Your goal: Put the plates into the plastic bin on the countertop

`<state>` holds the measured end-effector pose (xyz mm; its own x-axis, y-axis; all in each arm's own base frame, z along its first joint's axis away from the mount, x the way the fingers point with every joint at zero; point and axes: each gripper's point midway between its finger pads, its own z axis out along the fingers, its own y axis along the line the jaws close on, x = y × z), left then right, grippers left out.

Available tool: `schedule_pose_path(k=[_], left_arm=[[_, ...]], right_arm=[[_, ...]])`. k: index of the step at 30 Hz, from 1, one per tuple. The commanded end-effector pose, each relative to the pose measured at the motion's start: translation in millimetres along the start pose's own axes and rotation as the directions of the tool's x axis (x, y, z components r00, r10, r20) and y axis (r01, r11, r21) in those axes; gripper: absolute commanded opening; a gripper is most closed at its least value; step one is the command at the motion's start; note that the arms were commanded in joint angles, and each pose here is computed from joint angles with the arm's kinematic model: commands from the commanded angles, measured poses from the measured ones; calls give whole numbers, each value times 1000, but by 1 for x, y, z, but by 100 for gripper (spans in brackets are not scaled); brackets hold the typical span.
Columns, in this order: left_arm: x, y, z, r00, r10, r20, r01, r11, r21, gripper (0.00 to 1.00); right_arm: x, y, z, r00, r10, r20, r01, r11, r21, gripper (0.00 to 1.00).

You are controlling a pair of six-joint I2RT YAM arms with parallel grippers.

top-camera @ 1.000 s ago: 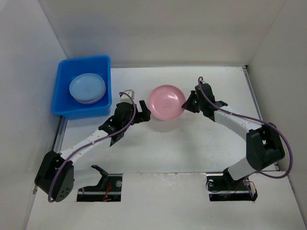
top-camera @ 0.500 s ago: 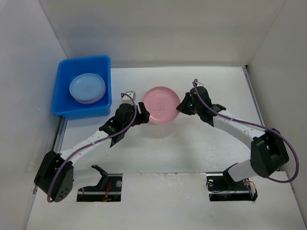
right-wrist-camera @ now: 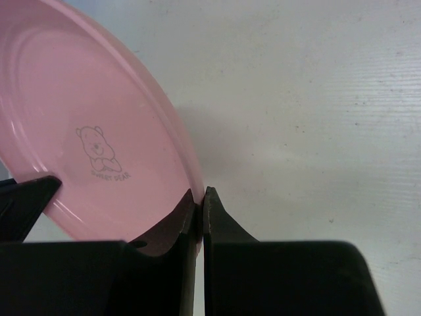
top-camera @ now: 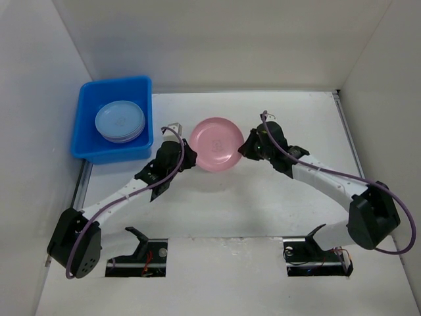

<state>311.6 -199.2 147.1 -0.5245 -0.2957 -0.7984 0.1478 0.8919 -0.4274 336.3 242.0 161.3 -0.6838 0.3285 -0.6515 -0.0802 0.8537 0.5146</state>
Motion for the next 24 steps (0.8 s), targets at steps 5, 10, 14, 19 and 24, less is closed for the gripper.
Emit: schedule_pose_path(k=[5, 10, 14, 19, 24], left_arm=[[-22, 0, -10, 997, 9, 81, -9, 1000, -6, 0], [-30, 4, -14, 995, -1, 104, 3, 1000, -13, 0], [-37, 7, -16, 993, -13, 119, 15, 1000, -14, 0], [-42, 4, -14, 992, -19, 122, 20, 1000, -13, 0], [-83, 16, -27, 976, -47, 212, 59, 997, -48, 0]], right_arm=[[-5, 21, -5, 998, -32, 53, 34, 998, -47, 9], [0, 21, -5, 995, -57, 78, 60, 998, -37, 48], [-6, 23, -14, 989, -64, 133, 73, 995, -67, 84], [-18, 20, -33, 977, -59, 207, 82, 991, -102, 86], [-32, 1, -55, 960, -47, 276, 72, 994, -81, 92]])
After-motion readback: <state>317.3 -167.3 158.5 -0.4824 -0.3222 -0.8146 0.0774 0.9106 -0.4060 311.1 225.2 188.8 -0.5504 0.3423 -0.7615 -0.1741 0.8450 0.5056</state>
